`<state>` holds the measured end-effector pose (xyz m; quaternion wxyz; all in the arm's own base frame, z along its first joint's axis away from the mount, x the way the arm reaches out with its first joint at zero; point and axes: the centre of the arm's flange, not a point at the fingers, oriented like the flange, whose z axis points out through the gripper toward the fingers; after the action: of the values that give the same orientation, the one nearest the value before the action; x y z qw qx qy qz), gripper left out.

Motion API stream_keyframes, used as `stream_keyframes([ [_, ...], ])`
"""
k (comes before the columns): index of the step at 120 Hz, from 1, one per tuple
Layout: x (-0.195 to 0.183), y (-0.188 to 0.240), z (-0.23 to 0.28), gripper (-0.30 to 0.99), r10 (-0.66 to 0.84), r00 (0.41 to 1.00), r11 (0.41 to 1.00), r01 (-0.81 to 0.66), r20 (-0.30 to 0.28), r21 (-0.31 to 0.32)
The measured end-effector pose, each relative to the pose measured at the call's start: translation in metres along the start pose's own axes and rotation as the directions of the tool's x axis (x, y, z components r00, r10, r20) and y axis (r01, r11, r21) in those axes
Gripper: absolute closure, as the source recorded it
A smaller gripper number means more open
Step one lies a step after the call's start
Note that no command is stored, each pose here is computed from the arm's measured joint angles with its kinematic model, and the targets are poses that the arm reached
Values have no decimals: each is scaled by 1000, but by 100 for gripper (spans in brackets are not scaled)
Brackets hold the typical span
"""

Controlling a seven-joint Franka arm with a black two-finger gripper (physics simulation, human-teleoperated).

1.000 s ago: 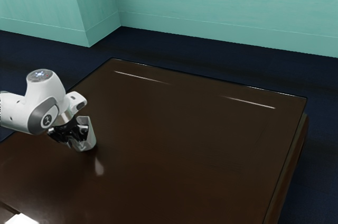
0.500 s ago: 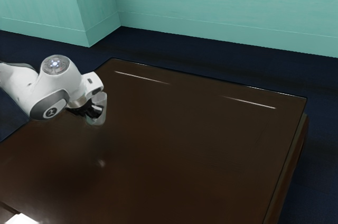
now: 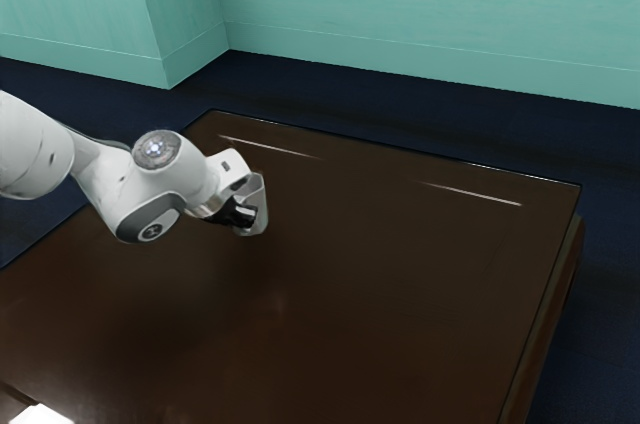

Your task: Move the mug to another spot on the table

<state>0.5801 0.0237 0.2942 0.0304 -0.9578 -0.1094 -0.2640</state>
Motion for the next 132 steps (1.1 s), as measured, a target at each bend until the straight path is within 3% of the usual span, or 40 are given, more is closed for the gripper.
stream_keyframes([
  [54, -26, 10, 35, 76, -13, 999, 1000, 14, 49, -26],
  [104, -38, 19, 29, 24, -24, 998, 999, 26, 61, -46],
  [120, -56, 13, -4, 13, -26, 997, 999, 29, 66, -38],
  [132, -59, 23, -53, 8, 2, 999, 999, -1, 32, -36],
])
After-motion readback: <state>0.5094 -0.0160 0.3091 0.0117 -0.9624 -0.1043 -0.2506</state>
